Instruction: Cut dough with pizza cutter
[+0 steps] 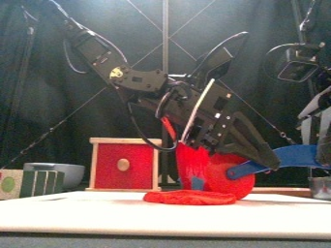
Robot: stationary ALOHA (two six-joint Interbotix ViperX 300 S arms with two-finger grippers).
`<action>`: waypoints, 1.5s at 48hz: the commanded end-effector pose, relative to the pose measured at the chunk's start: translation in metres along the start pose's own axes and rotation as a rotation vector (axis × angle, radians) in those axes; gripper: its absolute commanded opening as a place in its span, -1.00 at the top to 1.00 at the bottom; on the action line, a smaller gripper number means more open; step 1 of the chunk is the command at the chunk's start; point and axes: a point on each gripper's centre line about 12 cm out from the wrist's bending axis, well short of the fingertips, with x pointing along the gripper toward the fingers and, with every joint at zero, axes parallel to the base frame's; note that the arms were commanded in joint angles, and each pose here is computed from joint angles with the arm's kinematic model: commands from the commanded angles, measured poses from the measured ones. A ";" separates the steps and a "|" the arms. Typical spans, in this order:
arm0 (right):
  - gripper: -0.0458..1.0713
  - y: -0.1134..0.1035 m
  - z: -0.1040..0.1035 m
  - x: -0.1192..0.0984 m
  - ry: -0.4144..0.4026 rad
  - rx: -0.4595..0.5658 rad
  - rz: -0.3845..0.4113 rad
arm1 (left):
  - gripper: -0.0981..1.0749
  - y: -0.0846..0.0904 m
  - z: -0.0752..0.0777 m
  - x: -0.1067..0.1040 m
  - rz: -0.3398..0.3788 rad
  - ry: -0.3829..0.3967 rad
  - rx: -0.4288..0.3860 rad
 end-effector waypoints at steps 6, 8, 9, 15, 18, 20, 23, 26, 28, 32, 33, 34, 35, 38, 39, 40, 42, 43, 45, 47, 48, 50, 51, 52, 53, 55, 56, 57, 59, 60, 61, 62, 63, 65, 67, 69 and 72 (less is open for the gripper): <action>0.22 0.003 0.013 0.000 -0.039 -0.018 0.010 | -0.05 0.000 -0.002 -0.008 -0.002 0.031 0.003; 0.22 0.004 0.016 0.001 -0.040 -0.024 0.011 | -0.05 0.000 -0.004 -0.010 -0.001 0.038 -0.001; 0.22 0.004 0.017 0.001 -0.040 -0.027 0.011 | -0.05 0.000 -0.005 -0.011 0.000 0.043 -0.003; 0.22 0.005 0.022 0.007 -0.040 -0.044 0.011 | -0.05 0.001 -0.010 -0.018 0.005 0.057 -0.020; 0.22 0.006 0.024 0.010 -0.037 -0.049 0.010 | -0.05 0.002 -0.012 -0.022 0.010 0.061 -0.030; 0.23 0.006 0.026 0.013 -0.034 -0.052 0.010 | -0.05 0.002 -0.014 -0.026 0.013 0.066 -0.039; 0.22 0.006 0.028 0.016 -0.031 -0.055 0.009 | -0.05 0.003 -0.018 -0.029 0.016 0.077 -0.046; 0.22 0.007 0.029 0.021 -0.025 -0.060 0.009 | -0.05 0.003 -0.022 -0.034 0.018 0.086 -0.050; 0.23 0.007 0.031 0.024 -0.028 -0.063 0.009 | -0.05 0.004 -0.026 -0.036 0.020 0.095 -0.053; 0.23 0.008 0.033 0.030 -0.027 -0.073 0.010 | -0.05 0.004 -0.030 -0.041 0.022 0.107 -0.058; 0.23 0.008 0.034 0.031 -0.030 -0.075 0.011 | -0.05 0.003 -0.031 -0.042 0.021 0.111 -0.061; 0.23 0.008 0.035 0.033 -0.026 -0.078 0.010 | -0.05 0.003 -0.032 -0.043 0.021 0.112 -0.061; 0.23 0.008 0.035 0.034 -0.026 -0.079 0.011 | -0.05 0.002 -0.032 -0.044 0.021 0.114 -0.061; 0.23 0.008 0.037 0.039 -0.022 -0.081 0.009 | -0.05 0.001 -0.035 -0.047 0.020 0.122 -0.065; 0.23 0.009 0.037 0.041 -0.019 -0.085 0.009 | -0.05 0.001 -0.037 -0.047 0.021 0.125 -0.067; 0.23 0.008 0.038 0.043 -0.018 -0.085 0.008 | -0.05 0.001 -0.038 -0.048 0.022 0.128 -0.068; 0.23 0.008 0.038 0.047 -0.013 -0.086 0.006 | -0.05 0.001 -0.040 -0.050 0.023 0.134 -0.071; 0.23 0.008 0.039 0.048 -0.015 -0.087 0.006 | -0.05 0.001 -0.041 -0.050 0.024 0.136 -0.074; 0.23 0.009 0.041 0.051 -0.015 -0.089 0.006 | -0.05 0.001 -0.044 -0.053 0.026 0.145 -0.082; 0.23 0.009 0.043 0.054 -0.018 -0.092 0.007 | -0.05 0.001 -0.047 -0.054 0.029 0.151 -0.087; 0.23 0.009 0.044 0.056 -0.018 -0.093 0.007 | -0.05 0.002 -0.047 -0.055 0.030 0.153 -0.089; 0.23 0.009 0.046 0.060 -0.021 -0.092 0.007 | -0.05 0.002 -0.049 -0.058 0.032 0.156 -0.094; 0.23 0.009 0.048 0.062 -0.023 -0.092 0.005 | -0.05 0.002 -0.050 -0.058 0.033 0.160 -0.096; 0.23 0.008 0.049 0.064 -0.024 -0.092 0.004 | -0.05 0.002 -0.051 -0.060 0.034 0.160 -0.098; 0.23 0.009 0.050 0.066 -0.026 -0.094 0.004 | -0.05 0.002 -0.051 -0.061 0.035 0.162 -0.100; 0.23 0.008 0.051 0.070 -0.023 -0.096 0.003 | -0.05 0.002 -0.052 -0.063 0.035 0.163 -0.103; 0.23 0.008 0.052 0.071 -0.025 -0.098 0.003 | -0.05 0.001 -0.052 -0.064 0.035 0.165 -0.106; 0.23 0.009 0.053 0.073 -0.026 -0.099 0.003 | -0.05 0.000 -0.053 -0.066 0.035 0.165 -0.108; 0.23 0.008 0.055 0.077 -0.025 -0.104 0.003 | -0.05 0.000 -0.054 -0.068 0.035 0.169 -0.112; 0.23 0.009 0.056 0.078 -0.026 -0.107 0.004 | -0.05 0.000 -0.055 -0.069 0.036 0.169 -0.114; 0.23 0.008 0.056 0.080 -0.025 -0.109 0.003 | -0.05 -0.001 -0.056 -0.070 0.037 0.172 -0.118; 0.23 0.008 0.057 0.081 -0.025 -0.110 0.002 | -0.05 -0.001 -0.056 -0.071 0.037 0.172 -0.120; 0.23 0.008 0.058 0.083 -0.023 -0.112 0.001 | -0.05 -0.001 -0.057 -0.072 0.038 0.173 -0.122; 0.23 0.008 0.059 0.086 -0.023 -0.115 0.001 | -0.05 -0.001 -0.057 -0.074 0.039 0.172 -0.126; 0.23 0.007 0.060 0.088 -0.022 -0.118 -0.001 | -0.05 -0.002 -0.058 -0.076 0.039 0.175 -0.126; 0.23 0.007 0.061 0.089 -0.022 -0.121 -0.001 | -0.05 -0.002 -0.058 -0.078 0.039 0.171 -0.126; 0.23 0.005 0.064 0.090 -0.027 -0.122 -0.005 | -0.05 -0.001 -0.057 -0.079 0.041 0.163 -0.125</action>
